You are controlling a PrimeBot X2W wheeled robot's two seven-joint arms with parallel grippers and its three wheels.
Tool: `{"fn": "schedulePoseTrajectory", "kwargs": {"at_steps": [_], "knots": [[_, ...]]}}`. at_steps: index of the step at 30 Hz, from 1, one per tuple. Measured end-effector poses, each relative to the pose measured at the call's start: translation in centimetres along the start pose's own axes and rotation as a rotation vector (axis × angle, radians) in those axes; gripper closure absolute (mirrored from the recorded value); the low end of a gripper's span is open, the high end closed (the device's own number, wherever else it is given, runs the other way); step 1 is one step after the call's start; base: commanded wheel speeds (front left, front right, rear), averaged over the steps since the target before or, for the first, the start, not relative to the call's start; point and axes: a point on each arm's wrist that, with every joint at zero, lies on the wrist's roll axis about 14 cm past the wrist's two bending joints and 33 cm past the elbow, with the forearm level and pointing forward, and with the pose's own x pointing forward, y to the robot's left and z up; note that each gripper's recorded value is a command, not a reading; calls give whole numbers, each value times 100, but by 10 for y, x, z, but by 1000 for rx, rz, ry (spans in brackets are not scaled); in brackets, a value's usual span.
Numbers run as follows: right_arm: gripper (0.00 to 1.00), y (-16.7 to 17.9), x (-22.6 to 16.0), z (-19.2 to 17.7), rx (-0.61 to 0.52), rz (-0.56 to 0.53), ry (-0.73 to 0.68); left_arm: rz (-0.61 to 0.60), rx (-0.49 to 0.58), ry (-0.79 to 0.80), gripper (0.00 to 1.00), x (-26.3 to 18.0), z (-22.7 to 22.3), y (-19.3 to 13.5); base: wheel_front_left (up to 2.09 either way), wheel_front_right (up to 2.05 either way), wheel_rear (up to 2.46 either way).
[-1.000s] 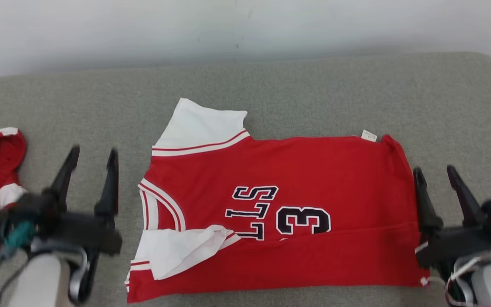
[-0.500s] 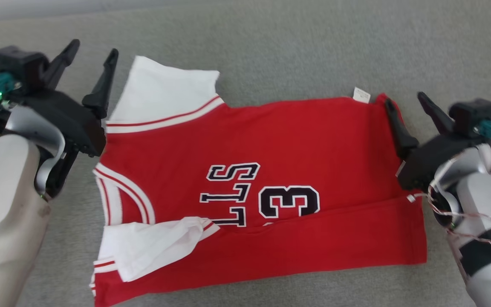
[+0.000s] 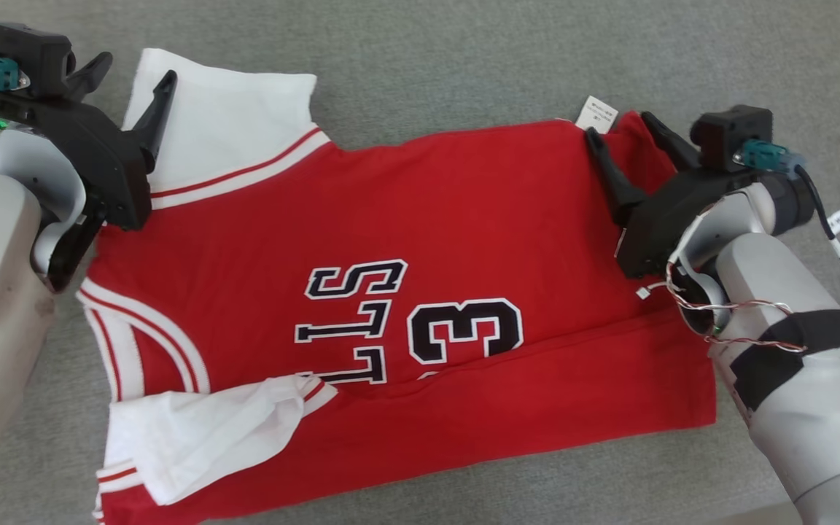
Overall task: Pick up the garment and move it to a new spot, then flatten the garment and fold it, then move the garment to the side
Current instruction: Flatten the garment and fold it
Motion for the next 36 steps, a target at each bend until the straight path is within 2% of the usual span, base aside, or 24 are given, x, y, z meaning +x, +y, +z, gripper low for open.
{"fn": "schedulePoseTrajectory", "kwargs": {"at_steps": [3, 9, 10, 11, 12, 13, 14, 15, 20, 25, 31, 36], "knots": [[0, 2, 2, -5, 0, 7, 14, -11, 17, 33, 0, 8, -9, -2, 0, 0, 0], [0, 2, 7, -6, 0, 13, 19, 19, -19, 91, 0, 19, -29, 9, 0, 0, 0], [8, 1, 8, -7, 1, 12, 20, 22, -19, 105, 0, 21, -33, 10, 0, 0, 0], [31, 0, 9, -7, 2, 12, 20, 24, -25, 103, 0, 23, -33, 11, 0, 0, 0], [58, 0, 10, -7, 1, 12, 19, 30, -53, 102, 1, 24, -34, 12, 0, 0, 0], [71, -1, 11, -7, 0, 11, 17, 33, -90, 99, 60, 26, -35, 12, 0, 0, 0], [100, -1, 12, -6, 1, 11, 11, 32, -115, 93, 94, 28, -35, 10, 0, 0, 0], [100, -2, 13, -6, 2, 10, 5, 29, -127, 89, 100, 29, -34, 9, 0, 0, 0], [100, -5, 14, 1, 14, 0, -43, 29, -149, 28, 100, 27, -23, 6, 0, 0, 0], [100, -12, 5, 22, 66, -25, -142, 34, -177, -125, 100, 14, 17, 8, 0, 0, 0], [100, -17, -16, 30, 127, -39, -210, -3, -143, -252, 100, -16, 51, 1, 0, 0, 0], [100, -17, -30, 37, 133, -30, -255, -32, -142, -317, 100, -47, 63, -4, 0, 0, 0]]}}
